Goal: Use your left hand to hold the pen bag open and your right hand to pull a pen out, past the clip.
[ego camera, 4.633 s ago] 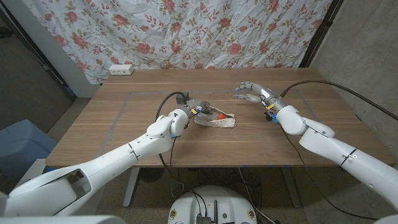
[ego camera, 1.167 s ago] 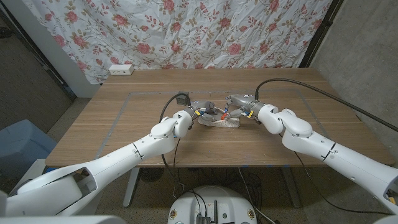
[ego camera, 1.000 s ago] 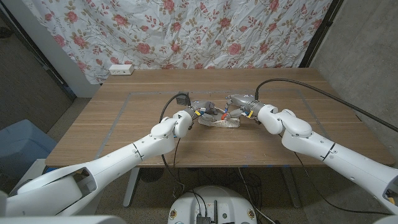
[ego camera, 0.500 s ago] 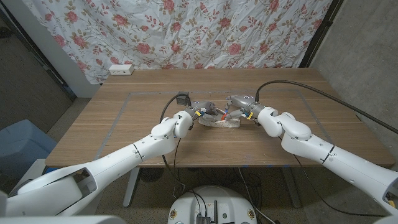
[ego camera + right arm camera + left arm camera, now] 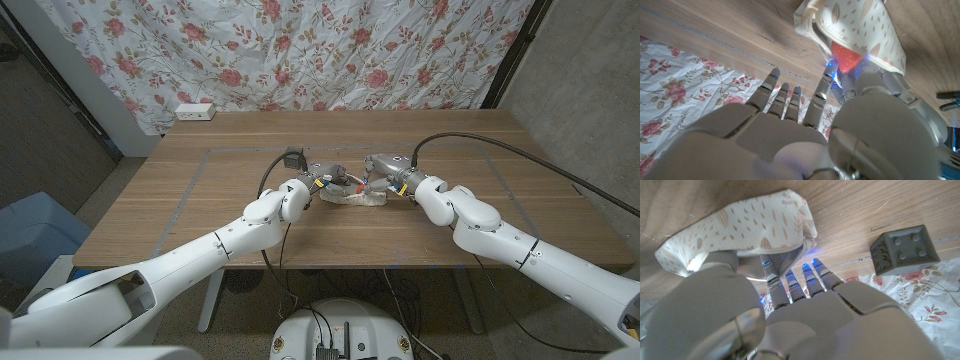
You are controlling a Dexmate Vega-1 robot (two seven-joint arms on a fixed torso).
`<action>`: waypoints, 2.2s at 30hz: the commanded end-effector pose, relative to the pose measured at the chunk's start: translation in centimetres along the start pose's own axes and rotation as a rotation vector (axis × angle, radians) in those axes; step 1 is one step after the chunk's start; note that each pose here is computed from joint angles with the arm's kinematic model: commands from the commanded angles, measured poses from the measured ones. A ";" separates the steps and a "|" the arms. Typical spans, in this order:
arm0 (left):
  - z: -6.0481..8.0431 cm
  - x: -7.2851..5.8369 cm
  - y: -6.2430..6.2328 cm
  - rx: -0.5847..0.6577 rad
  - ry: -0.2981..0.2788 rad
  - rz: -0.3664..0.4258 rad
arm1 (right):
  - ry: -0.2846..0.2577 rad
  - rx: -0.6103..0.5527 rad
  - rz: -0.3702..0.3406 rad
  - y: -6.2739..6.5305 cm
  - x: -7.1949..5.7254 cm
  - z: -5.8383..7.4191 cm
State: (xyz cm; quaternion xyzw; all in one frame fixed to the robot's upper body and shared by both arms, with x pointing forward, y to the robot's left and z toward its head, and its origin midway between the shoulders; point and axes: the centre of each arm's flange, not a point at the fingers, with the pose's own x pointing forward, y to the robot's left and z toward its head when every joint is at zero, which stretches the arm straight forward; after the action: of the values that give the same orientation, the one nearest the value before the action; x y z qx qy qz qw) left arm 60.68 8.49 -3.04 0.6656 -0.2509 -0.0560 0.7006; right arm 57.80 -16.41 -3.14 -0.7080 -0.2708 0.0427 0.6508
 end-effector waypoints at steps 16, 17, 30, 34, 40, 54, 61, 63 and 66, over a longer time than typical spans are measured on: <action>0.1 -0.4 -0.3 -0.003 -0.002 -0.005 | 0.003 0.006 -0.027 0.0 -0.4 0.2; 0.1 -0.4 -0.3 -0.004 0.002 -0.005 | 0.002 0.006 -0.029 0.0 -0.3 0.2; 0.0 -0.2 -0.5 -0.002 -0.014 -0.012 | -0.003 0.019 -0.036 -0.1 0.0 0.0; 0.0 -0.1 -0.5 -0.002 -0.015 -0.014 | 0.000 0.025 -0.030 -0.1 0.1 -0.2; 0.0 0.1 -0.5 0.001 -0.016 -0.017 | -0.002 0.033 -0.028 0.0 0.2 -0.3; 0.0 0.2 -0.5 0.001 -0.028 -0.023 | -0.011 0.067 -0.018 -0.5 0.1 -0.4; 0.0 0.2 -0.6 -0.002 -0.023 -0.023 | -0.011 0.082 -0.012 -0.6 0.0 -0.5; 0.1 0.1 -0.6 -0.001 -0.029 -0.023 | -0.013 0.087 -0.008 -0.7 -0.1 -0.5; 0.1 0.1 -0.7 -0.002 -0.023 -0.025 | -0.014 0.091 -0.013 -0.8 -0.2 -0.5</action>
State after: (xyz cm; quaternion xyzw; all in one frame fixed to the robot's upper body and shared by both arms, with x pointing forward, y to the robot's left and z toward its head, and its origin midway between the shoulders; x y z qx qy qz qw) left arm 60.94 8.34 -3.46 0.6674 -0.2519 -0.0702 0.6973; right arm 57.84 -16.79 -2.52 -0.6821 -0.2791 0.0490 0.6741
